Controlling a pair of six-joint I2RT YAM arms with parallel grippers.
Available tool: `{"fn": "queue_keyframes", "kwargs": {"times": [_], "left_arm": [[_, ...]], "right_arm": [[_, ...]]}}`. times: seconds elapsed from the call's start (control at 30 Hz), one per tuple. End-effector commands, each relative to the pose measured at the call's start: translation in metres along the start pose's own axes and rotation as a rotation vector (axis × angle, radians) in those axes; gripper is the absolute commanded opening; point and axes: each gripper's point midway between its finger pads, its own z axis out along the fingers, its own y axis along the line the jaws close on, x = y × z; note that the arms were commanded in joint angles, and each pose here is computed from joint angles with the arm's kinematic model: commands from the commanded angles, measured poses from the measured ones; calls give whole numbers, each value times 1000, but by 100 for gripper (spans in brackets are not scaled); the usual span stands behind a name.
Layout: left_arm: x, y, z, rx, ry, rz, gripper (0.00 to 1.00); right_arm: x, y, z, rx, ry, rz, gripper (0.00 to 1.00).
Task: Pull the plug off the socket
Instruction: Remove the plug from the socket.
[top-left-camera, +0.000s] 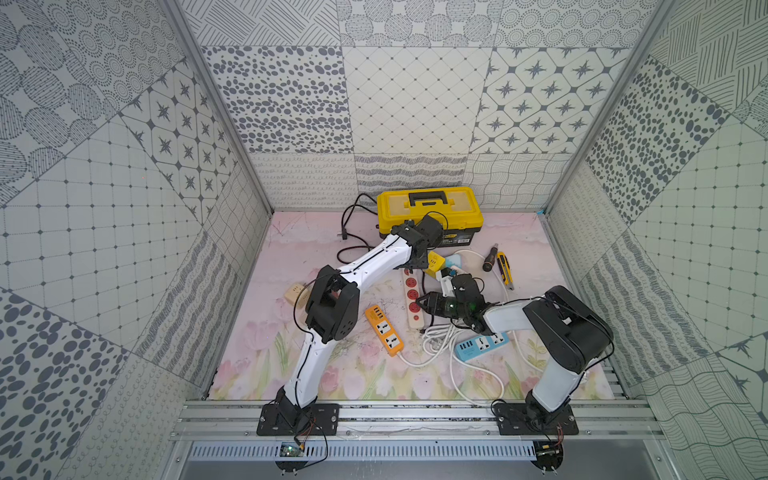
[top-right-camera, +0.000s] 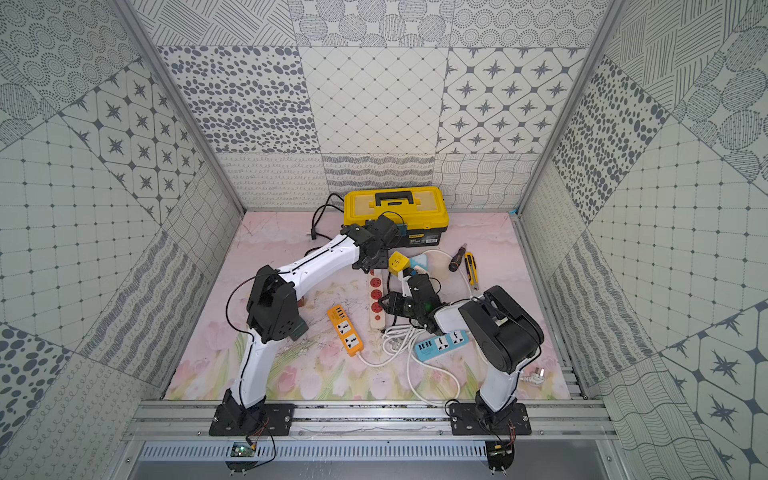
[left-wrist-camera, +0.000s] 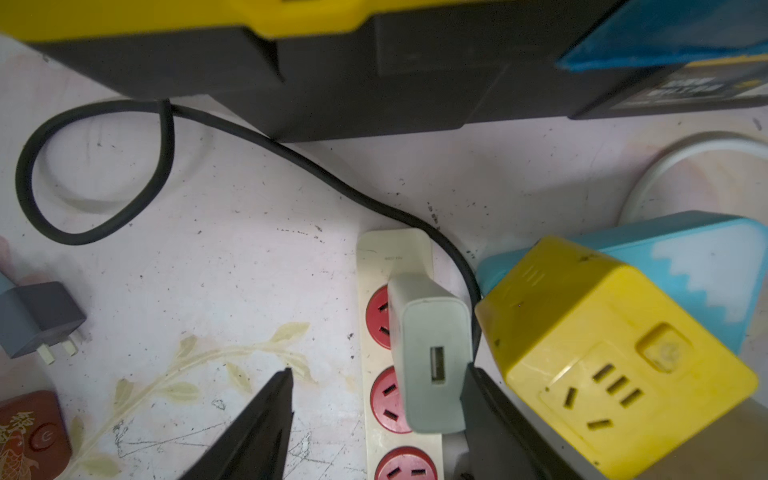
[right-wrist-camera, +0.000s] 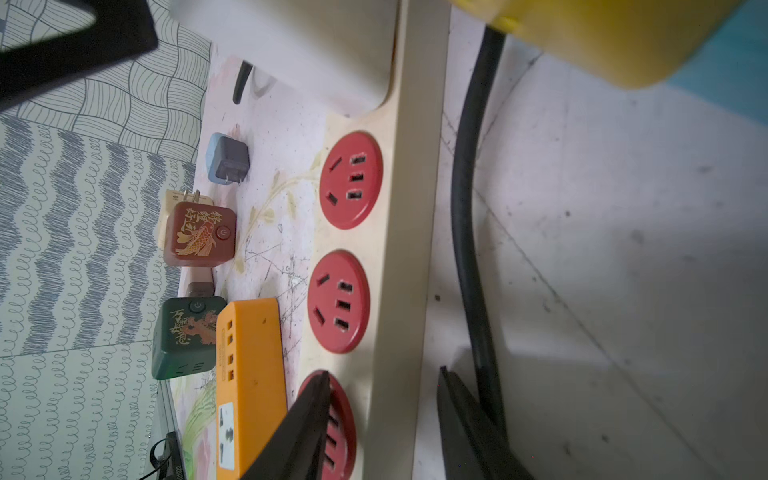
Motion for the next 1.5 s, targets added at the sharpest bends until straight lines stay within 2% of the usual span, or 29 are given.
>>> {"fn": "queue_keyframes", "kwargs": {"times": [0.0,0.17,0.4,0.57,0.8,0.97,1.13,1.2,1.33,1.47], "left_arm": [[8,1,16,-41,52,81,67],[10,-6,15,-11,75,92,68],[2,-9,-1,38,30,75,69],[6,-1,13,-19,31,89,68],[13,1,34,-53,76,107,47],[5,1,32,-45,53,107,40],[-2,2,31,-27,36,111,36],[-4,2,31,-23,33,119,29],[-2,6,30,-33,40,134,15],[0,8,24,-14,38,137,9]], "right_arm": [[4,-1,-4,6,7,-17,46],[7,1,-4,-16,15,-18,46],[8,5,-3,-36,17,-20,45],[6,6,-7,-35,1,-20,44],[-12,21,-35,-28,-96,-58,43],[-19,39,-50,-101,-133,-47,43],[-12,40,-36,-150,-85,34,43],[-6,25,-27,-101,-68,78,42],[-12,25,-12,-83,-68,104,42],[-14,34,3,-84,-68,138,43]]}}
